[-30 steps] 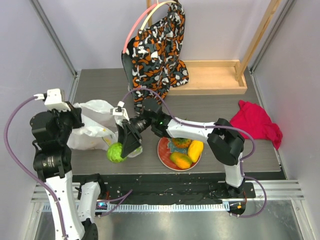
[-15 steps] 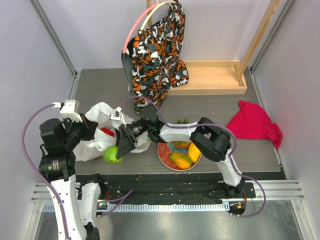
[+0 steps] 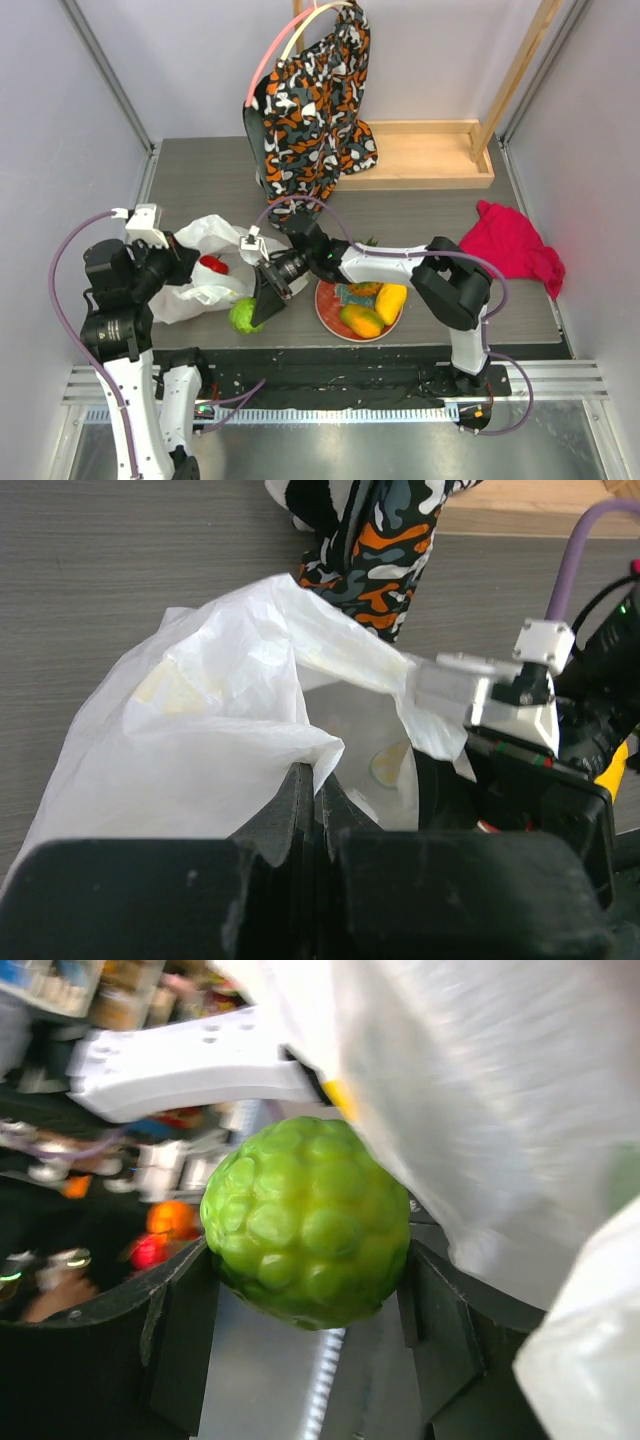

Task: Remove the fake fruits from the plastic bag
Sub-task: Place the fake fruit on the plate.

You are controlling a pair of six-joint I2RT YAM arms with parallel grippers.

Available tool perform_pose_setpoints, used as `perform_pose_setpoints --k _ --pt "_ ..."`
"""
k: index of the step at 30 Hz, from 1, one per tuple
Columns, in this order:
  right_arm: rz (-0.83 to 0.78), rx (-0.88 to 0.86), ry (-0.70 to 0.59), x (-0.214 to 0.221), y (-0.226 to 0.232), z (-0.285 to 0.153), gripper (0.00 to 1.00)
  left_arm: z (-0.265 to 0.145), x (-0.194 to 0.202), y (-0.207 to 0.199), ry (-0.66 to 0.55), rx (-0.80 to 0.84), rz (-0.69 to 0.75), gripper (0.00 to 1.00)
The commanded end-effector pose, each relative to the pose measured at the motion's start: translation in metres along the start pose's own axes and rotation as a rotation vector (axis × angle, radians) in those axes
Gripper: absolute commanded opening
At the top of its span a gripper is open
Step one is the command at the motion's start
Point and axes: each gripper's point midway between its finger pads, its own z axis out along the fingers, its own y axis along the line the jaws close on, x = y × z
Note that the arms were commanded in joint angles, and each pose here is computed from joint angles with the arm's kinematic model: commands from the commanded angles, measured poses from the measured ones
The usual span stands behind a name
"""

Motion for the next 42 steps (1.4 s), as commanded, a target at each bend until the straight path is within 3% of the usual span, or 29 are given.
perform_pose_setpoints --k 1,9,14,20,29,36,40,42 --pt "-0.305 0.314 0.119 0.002 -0.025 -0.027 0.48 -0.005 -0.006 -0.006 -0.013 0.028 0.030 0.00" --pt "-0.416 0.566 0.142 0.008 -0.069 -0.056 0.48 -0.007 -0.007 -0.009 -0.020 0.031 0.021 0.00" --pt "-0.477 0.583 0.221 0.021 -0.066 -0.064 0.48 -0.009 -0.006 -0.009 -0.014 0.028 0.038 0.00" --pt "-0.576 0.678 0.377 0.039 -0.059 -0.089 0.48 -0.011 -0.008 -0.008 -0.020 0.028 0.069 0.00" --pt "-0.582 0.836 0.655 0.060 -0.055 -0.143 0.46 -0.013 -0.010 -0.010 -0.032 0.033 0.081 0.00" --pt "-0.654 0.766 0.670 0.071 -0.012 -0.152 0.41 -0.014 -0.010 -0.010 -0.037 0.028 0.097 0.00" --pt "-0.642 0.896 0.654 0.094 0.009 -0.185 0.38 -0.015 -0.015 -0.010 -0.048 0.028 0.113 0.00" --pt "-0.652 0.991 0.537 0.089 0.032 -0.199 0.38 -0.014 -0.015 -0.010 -0.047 0.028 0.112 0.00"
